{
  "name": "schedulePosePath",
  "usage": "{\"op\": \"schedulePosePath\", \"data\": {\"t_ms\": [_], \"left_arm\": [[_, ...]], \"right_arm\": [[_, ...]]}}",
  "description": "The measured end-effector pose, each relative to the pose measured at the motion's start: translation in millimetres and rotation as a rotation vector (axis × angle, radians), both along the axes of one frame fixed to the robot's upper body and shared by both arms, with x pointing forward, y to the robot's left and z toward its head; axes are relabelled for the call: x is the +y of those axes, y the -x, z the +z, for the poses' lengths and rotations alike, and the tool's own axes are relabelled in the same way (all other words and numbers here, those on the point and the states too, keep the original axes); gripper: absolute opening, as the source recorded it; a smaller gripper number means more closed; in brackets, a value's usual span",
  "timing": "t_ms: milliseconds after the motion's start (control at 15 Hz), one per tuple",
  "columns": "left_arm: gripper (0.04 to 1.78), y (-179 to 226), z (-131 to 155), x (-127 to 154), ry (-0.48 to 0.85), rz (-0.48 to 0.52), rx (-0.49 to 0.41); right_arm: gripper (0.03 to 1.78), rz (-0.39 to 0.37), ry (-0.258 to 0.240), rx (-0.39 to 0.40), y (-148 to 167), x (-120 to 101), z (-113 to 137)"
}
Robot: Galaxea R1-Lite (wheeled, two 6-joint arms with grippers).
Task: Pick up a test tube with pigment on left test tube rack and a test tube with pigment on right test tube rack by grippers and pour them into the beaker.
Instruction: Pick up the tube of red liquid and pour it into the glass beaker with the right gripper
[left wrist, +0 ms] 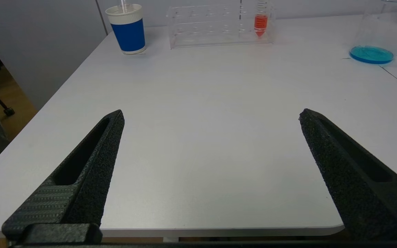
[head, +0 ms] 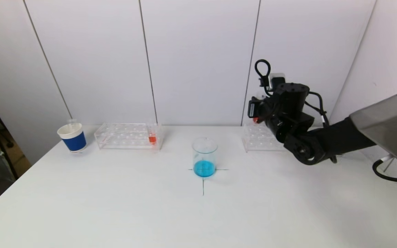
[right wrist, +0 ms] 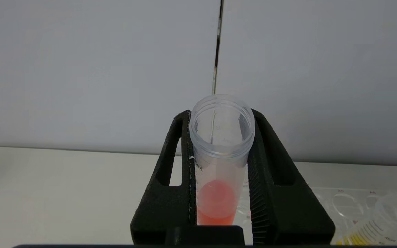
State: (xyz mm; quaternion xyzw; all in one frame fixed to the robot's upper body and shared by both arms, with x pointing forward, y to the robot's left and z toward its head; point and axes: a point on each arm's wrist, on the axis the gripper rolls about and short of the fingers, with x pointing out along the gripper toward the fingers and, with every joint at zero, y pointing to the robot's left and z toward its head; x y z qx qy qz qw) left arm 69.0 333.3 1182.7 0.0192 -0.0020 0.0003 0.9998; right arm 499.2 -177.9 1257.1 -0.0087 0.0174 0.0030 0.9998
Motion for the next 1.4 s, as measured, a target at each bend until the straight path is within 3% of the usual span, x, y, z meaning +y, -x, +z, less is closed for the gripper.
{"op": "schedulePosePath", "data": {"t_ms": [400, 667, 933, 1200, 1400], "left_arm": [[1.78, 0, 0, 0, 0.000, 0.000, 0.000], [1.78, 0, 0, 0, 0.000, -0.001, 0.000], [1.78, 0, 0, 0, 0.000, 0.000, 0.000], [1.78, 0, 0, 0, 0.000, 0.000, 0.000], [1.78, 0, 0, 0, 0.000, 0.000, 0.000]], "right_arm": [[0.48, 0.017, 0.025, -0.046, -2, 2, 64], [0.48, 0.158, 0.052, -0.020, 0, 6, 82], [0.48, 0.326, 0.154, -0.048, 1, 9, 85], [0.48, 0.545, 0.277, -0.109, 0, 8, 84], [0.48, 0.650, 0.405, -0.152, -1, 12, 78]]}}
